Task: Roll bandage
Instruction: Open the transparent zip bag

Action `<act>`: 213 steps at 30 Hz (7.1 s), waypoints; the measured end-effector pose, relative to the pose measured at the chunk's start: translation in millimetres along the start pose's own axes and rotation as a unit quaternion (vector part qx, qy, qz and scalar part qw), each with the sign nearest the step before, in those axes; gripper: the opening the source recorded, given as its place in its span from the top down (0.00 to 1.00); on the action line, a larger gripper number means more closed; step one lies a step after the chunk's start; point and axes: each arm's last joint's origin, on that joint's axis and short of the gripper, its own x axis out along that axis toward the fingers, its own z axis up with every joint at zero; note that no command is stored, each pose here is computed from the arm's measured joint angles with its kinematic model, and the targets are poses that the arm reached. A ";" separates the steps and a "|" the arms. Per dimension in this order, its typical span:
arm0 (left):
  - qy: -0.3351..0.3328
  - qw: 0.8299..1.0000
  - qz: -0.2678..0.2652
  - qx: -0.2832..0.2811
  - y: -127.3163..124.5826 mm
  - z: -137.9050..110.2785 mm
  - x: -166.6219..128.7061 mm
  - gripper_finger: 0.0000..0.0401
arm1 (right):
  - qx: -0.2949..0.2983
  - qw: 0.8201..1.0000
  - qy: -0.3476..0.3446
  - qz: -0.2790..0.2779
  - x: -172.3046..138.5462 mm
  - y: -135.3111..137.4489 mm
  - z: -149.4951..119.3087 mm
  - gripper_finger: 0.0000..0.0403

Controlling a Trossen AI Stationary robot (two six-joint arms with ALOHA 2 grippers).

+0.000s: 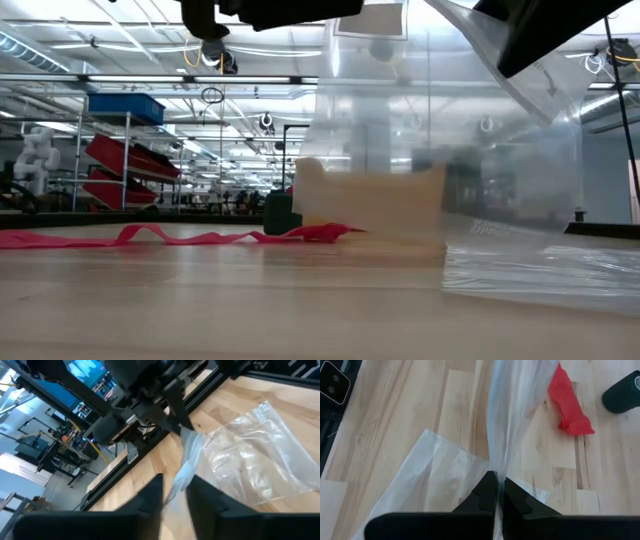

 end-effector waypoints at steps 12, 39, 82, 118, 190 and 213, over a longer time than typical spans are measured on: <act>0.044 0.995 0.061 -0.067 4.2 -3.4 0.0 0.99 | 0.017 1.000 0.003 -0.010 -0.3 -0.8 -1.0 0.98; 0.096 0.980 0.060 -0.164 20.9 -16.8 7.6 1.00 | -0.065 0.977 -0.107 -0.170 -45.6 -15.2 57.7 0.71; 0.104 0.981 0.028 -0.164 18.4 -20.8 7.7 1.00 | -0.090 0.976 -0.094 -0.173 29.0 -37.0 81.2 0.98; 0.099 0.995 -0.015 -0.024 5.9 -6.8 -3.1 1.00 | 0.001 0.985 0.069 -0.161 15.9 -17.3 33.0 0.99; 0.111 0.985 -0.020 -0.130 14.5 -17.2 -0.7 1.00 | -0.038 0.947 -0.207 -0.243 33.6 -11.0 56.4 0.69; 0.112 0.985 -0.023 -0.130 13.9 -17.9 -0.6 1.00 | -0.044 0.953 -0.195 -0.227 40.0 -15.6 56.7 0.69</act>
